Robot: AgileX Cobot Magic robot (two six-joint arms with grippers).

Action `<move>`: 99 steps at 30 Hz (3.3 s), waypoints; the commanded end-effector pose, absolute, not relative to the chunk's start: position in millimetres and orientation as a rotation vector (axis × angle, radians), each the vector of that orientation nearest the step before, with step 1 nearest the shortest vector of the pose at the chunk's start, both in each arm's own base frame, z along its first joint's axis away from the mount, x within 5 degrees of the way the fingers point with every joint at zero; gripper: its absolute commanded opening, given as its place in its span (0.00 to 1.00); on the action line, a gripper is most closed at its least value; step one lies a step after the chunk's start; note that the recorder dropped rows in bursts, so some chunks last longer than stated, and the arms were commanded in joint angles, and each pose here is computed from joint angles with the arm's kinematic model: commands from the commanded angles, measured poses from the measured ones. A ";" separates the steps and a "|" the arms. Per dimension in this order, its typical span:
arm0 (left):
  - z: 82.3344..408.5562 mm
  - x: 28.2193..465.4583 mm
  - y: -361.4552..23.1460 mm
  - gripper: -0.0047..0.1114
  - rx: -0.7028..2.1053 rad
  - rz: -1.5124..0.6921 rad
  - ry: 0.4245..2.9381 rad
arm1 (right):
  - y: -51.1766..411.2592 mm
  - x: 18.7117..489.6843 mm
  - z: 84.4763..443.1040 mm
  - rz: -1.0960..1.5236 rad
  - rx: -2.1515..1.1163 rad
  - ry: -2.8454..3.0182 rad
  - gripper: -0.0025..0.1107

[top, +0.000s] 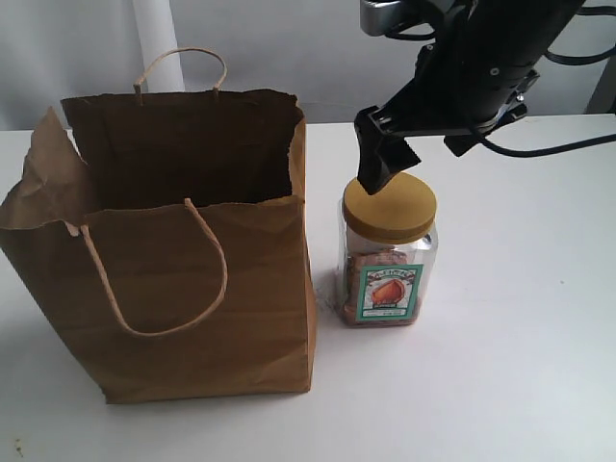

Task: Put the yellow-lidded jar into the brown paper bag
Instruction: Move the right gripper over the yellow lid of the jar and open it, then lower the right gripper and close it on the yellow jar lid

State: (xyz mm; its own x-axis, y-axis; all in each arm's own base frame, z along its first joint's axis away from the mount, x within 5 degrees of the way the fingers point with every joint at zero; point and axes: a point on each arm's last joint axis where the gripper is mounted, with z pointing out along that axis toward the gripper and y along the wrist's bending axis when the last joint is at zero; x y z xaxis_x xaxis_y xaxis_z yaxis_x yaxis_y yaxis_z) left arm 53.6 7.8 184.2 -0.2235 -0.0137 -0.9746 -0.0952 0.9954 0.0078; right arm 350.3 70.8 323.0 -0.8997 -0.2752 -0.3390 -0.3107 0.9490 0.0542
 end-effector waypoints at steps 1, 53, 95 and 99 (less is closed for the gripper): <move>185.3 53.9 7.4 0.05 -0.082 0.066 1.791 | 69.2 351.4 326.0 0.140 -0.417 2.754 0.95; 185.3 53.9 7.4 0.05 -0.082 0.066 1.791 | 88.2 375.7 290.2 0.072 -0.490 2.747 0.95; 185.3 53.9 7.4 0.05 -0.082 0.066 1.791 | 90.4 385.2 262.2 0.068 -0.501 2.829 0.95; 185.3 53.9 7.4 0.05 -0.082 0.066 1.791 | 90.5 385.5 262.1 0.068 -0.501 2.828 0.92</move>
State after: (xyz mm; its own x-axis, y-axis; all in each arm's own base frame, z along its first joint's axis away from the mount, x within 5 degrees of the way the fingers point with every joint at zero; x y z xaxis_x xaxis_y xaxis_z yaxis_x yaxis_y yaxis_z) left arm 53.6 7.8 184.2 -0.2235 -0.0137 -0.9746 -0.0952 0.9954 0.0078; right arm 385.2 90.0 260.6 -0.9072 -0.3265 -0.2655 -0.3406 0.9402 0.0076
